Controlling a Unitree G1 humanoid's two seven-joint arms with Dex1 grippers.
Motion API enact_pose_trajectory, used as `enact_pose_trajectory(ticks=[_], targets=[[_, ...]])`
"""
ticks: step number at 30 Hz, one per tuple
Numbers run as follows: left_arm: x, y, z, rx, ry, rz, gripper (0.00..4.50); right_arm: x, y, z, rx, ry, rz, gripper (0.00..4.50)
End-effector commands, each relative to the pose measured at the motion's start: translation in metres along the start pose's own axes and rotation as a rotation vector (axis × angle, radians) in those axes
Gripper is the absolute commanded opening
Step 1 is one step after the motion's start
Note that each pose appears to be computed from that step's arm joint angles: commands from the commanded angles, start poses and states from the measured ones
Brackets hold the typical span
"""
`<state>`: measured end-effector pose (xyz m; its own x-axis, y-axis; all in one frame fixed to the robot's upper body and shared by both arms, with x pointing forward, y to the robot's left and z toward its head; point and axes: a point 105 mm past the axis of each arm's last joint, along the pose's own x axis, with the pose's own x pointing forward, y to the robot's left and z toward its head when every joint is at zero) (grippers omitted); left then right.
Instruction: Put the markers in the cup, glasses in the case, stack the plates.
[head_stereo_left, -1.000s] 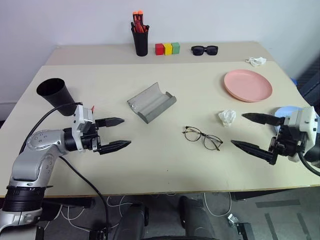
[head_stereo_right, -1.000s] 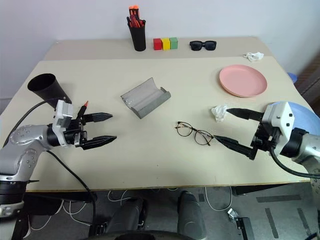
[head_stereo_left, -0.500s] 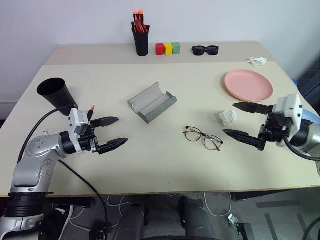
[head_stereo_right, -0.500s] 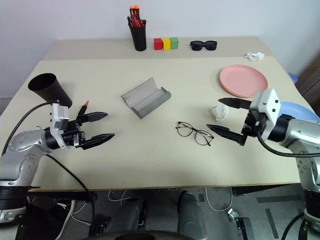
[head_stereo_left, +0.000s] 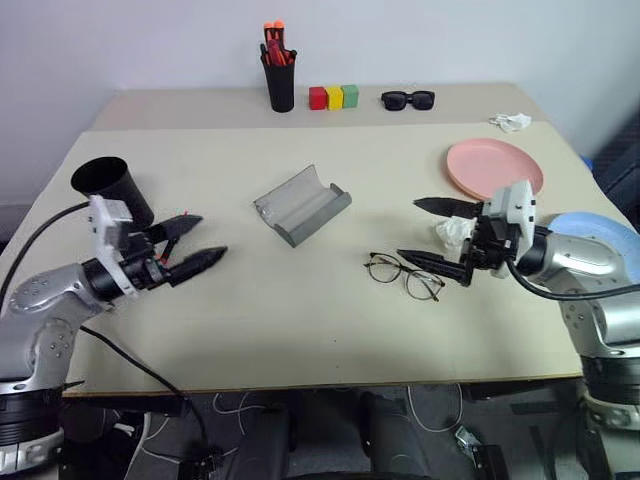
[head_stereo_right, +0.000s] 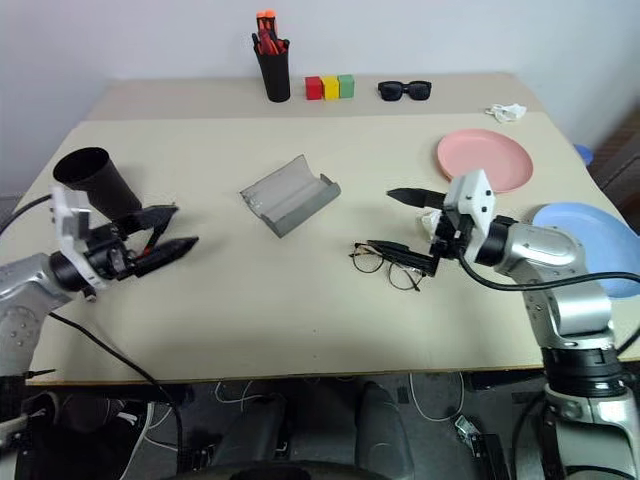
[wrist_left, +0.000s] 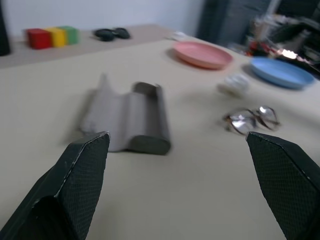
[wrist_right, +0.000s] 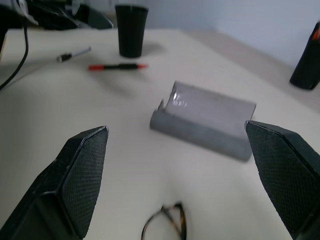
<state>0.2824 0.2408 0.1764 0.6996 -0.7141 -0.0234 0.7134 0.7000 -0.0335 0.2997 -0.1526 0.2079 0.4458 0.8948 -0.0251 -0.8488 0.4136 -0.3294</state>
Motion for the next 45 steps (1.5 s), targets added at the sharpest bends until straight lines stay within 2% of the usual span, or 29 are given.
enact_pose_trajectory(ticks=[1,3,9,12,15,21,24,26,28,34,38,45], targets=[[-0.019,-0.002,0.012,-0.013,0.016,0.075,4.48,0.008,0.001,0.014,-0.064,-0.056,-0.004,4.50],[-0.029,0.001,0.015,-0.022,0.017,0.137,4.48,0.010,0.002,0.014,-0.062,-0.071,-0.012,4.50],[-0.068,0.043,0.020,-0.092,0.010,0.477,4.48,0.016,0.006,0.012,-0.062,-0.079,0.003,4.50],[-0.089,0.061,0.019,-0.083,0.027,0.666,4.48,0.018,0.005,0.011,-0.058,-0.090,0.007,4.50],[-0.109,0.078,0.006,-0.185,0.074,0.864,4.48,0.023,0.010,0.011,-0.045,-0.109,0.044,4.50],[-0.130,0.082,-0.002,-0.241,0.183,1.041,4.48,0.017,0.043,0.023,0.011,-0.120,0.253,4.50],[-0.145,0.082,-0.009,-0.299,0.222,1.150,4.48,0.017,0.044,0.024,0.004,-0.117,0.249,4.50],[-0.154,0.077,-0.020,-0.352,0.293,1.218,4.48,0.017,0.042,0.025,0.017,-0.122,0.232,4.50],[-0.153,0.070,-0.026,-0.360,0.338,1.240,4.48,0.018,0.043,0.024,0.020,-0.121,0.229,4.50],[-0.126,0.061,-0.039,-0.512,0.321,1.211,4.48,0.018,0.045,0.022,0.032,-0.112,0.227,4.50],[-0.109,0.051,-0.052,-0.545,0.386,1.135,4.48,0.018,0.045,0.023,0.035,-0.110,0.220,4.50],[-0.099,0.054,-0.060,-0.577,0.395,1.147,4.48,0.017,0.043,0.020,0.036,-0.098,0.189,4.50]])
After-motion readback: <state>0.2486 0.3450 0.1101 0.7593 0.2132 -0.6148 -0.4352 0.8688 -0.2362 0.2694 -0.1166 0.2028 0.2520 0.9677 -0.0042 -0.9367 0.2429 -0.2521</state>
